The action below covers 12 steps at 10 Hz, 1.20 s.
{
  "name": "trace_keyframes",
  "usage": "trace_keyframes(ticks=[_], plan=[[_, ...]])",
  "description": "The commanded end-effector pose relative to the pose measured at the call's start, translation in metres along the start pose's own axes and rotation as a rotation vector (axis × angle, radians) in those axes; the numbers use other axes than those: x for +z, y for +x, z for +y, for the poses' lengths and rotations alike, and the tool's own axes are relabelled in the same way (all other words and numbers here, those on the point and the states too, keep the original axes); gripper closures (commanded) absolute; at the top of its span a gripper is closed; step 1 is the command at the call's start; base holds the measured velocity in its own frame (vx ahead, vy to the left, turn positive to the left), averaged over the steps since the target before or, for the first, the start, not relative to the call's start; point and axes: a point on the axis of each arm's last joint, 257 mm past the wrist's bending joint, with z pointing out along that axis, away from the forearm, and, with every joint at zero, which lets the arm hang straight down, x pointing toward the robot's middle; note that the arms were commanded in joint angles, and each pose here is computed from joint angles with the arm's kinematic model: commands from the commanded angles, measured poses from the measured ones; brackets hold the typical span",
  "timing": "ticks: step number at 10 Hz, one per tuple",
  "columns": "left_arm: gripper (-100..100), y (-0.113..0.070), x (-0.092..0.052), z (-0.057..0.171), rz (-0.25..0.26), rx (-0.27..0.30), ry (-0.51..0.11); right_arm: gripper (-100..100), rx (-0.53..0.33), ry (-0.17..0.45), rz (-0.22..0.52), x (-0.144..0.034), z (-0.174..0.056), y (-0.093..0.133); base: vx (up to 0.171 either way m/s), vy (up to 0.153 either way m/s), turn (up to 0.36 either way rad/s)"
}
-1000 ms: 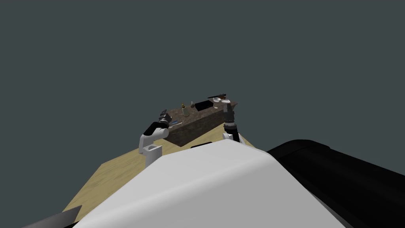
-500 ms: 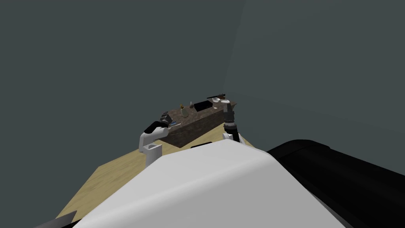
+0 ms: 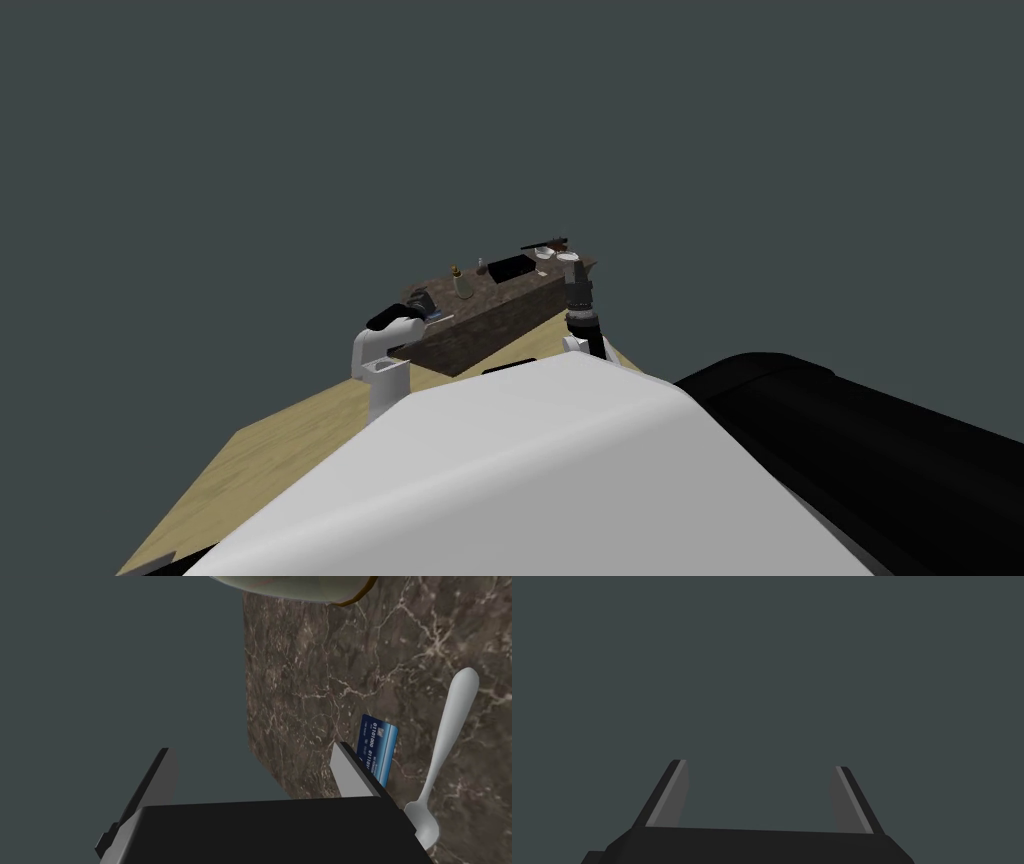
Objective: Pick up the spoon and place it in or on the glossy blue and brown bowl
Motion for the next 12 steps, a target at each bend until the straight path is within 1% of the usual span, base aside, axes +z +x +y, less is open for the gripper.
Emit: trace_keyframes(ticks=[1,2,4,5,7,8,9,10,11,12], plan=[[-100,-0.002,0.0,0.011,-0.006,0.0,-0.042,0,0.0,0.0,0.0,0.0,0.0,0.0,0.015,-0.011,0.0],[-100,-0.008,0.004,0.015,-0.02,0.001,-0.073,0,0.0,0.0,0.0,0.0,0.0,0.0,0.035,-0.024,-0.048],[-100,-0.009,0.003,0.027,-0.026,0.0,-0.118,0,0.0,0.0,0.0,0.0,0.0,0.0,0.027,-0.013,-0.009],[-100,-0.016,0.006,0.032,-0.041,0.001,-0.153,0,0.0,0.0,0.0,0.0,0.0,0.0,0.028,-0.011,-0.038],[-100,-0.017,0.004,0.043,-0.046,0.001,-0.194,0,0.0,0.0,0.0,0.0,0.0,0.0,0.022,-0.013,-0.012],[-100,-0.024,0.006,0.049,-0.063,0.001,-0.23,0,0.0,0.0,0.0,0.0,0.0,0.0,0.034,-0.015,-0.038],[-100,-0.025,0.004,0.056,-0.067,0.001,-0.26,0,0.0,0.0,0.0,0.0,0.0,0.0,0.041,-0.012,-0.021],[-100,-0.025,0.004,0.059,-0.068,0.001,-0.27,0,0.0,0.0,0.0,0.0,0.0,0.0,0.019,-0.004,0.001],[-100,-0.033,0.004,0.066,-0.086,0.001,-0.312,0,0.0,0.0,0.0,0.0,0.0,0.0,0.027,-0.008,-0.039],[-100,-0.034,0.003,0.072,-0.088,0.0,-0.335,0,0.0,0.0,0.0,0.0,0.0,0.0,0.031,-0.01,-0.021]])
